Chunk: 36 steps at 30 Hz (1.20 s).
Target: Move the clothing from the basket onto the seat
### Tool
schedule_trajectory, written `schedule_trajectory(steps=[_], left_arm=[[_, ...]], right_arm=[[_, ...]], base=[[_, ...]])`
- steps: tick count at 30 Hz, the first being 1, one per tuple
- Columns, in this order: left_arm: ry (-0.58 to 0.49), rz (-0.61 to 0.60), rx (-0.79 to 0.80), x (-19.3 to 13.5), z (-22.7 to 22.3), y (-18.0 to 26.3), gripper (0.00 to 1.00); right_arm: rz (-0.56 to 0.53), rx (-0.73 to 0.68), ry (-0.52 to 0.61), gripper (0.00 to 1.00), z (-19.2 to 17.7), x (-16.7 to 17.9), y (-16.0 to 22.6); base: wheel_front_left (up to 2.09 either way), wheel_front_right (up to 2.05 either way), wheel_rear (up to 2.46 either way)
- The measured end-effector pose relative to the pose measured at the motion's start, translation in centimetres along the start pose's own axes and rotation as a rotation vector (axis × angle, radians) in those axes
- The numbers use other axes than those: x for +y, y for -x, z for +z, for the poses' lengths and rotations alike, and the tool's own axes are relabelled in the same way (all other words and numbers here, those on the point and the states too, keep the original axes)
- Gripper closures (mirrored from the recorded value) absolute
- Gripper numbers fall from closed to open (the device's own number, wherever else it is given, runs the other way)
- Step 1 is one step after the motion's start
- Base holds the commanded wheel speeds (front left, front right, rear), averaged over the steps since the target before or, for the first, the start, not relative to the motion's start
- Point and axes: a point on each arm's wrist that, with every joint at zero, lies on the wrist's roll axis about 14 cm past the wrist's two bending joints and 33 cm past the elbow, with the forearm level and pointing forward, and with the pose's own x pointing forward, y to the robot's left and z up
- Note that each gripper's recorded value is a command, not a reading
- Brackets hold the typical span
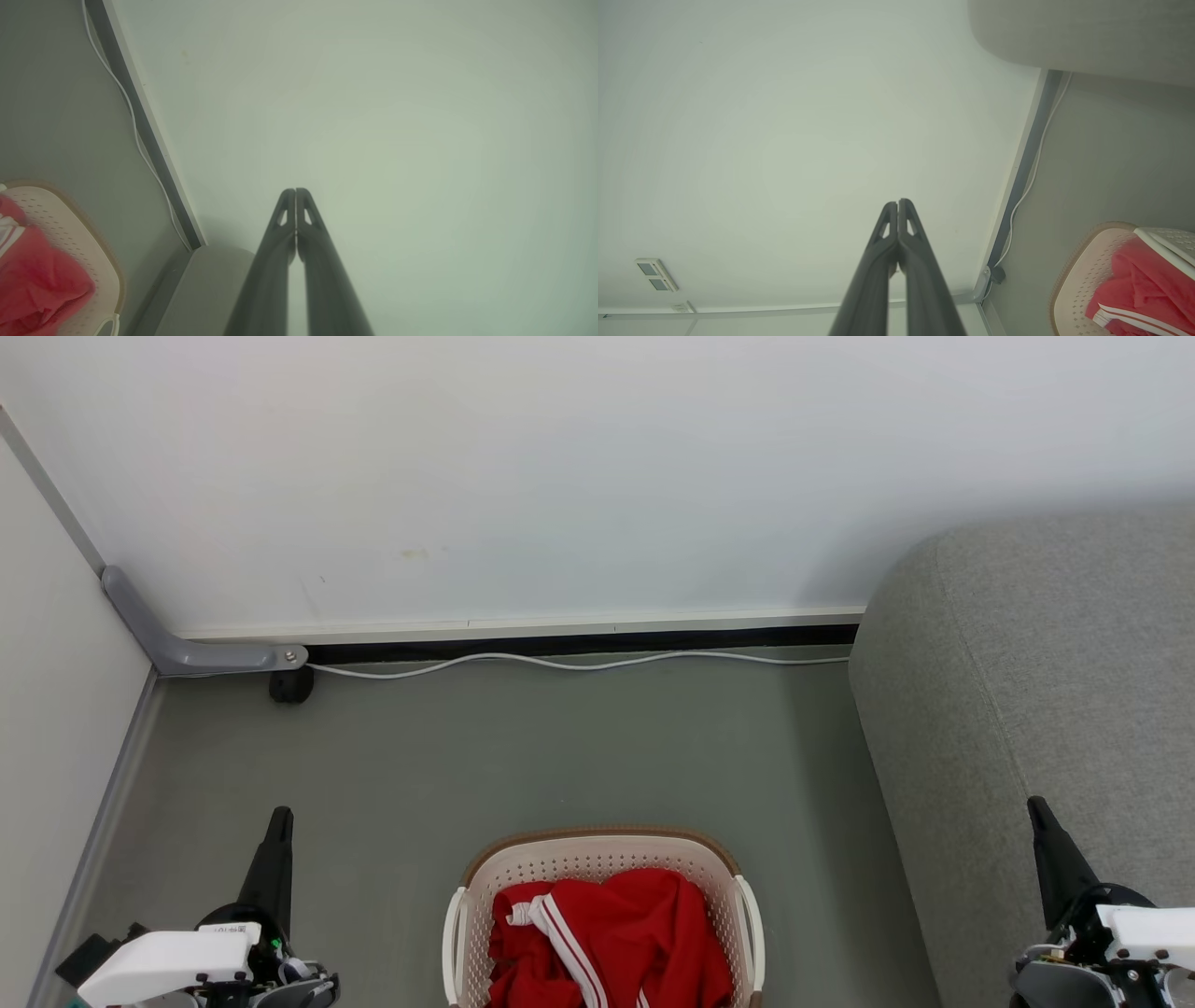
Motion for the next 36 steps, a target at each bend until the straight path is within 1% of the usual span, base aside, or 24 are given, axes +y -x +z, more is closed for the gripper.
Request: schedule_trajectory(steps=[36], left_arm=[[0.000,0.000,0.000,0.01,0.00,0.00,1.00]], right_arm=[[0.000,0.000,0.000,1.00,0.00,-0.01,0.00]], base=[[0.00,0.00,0.00]])
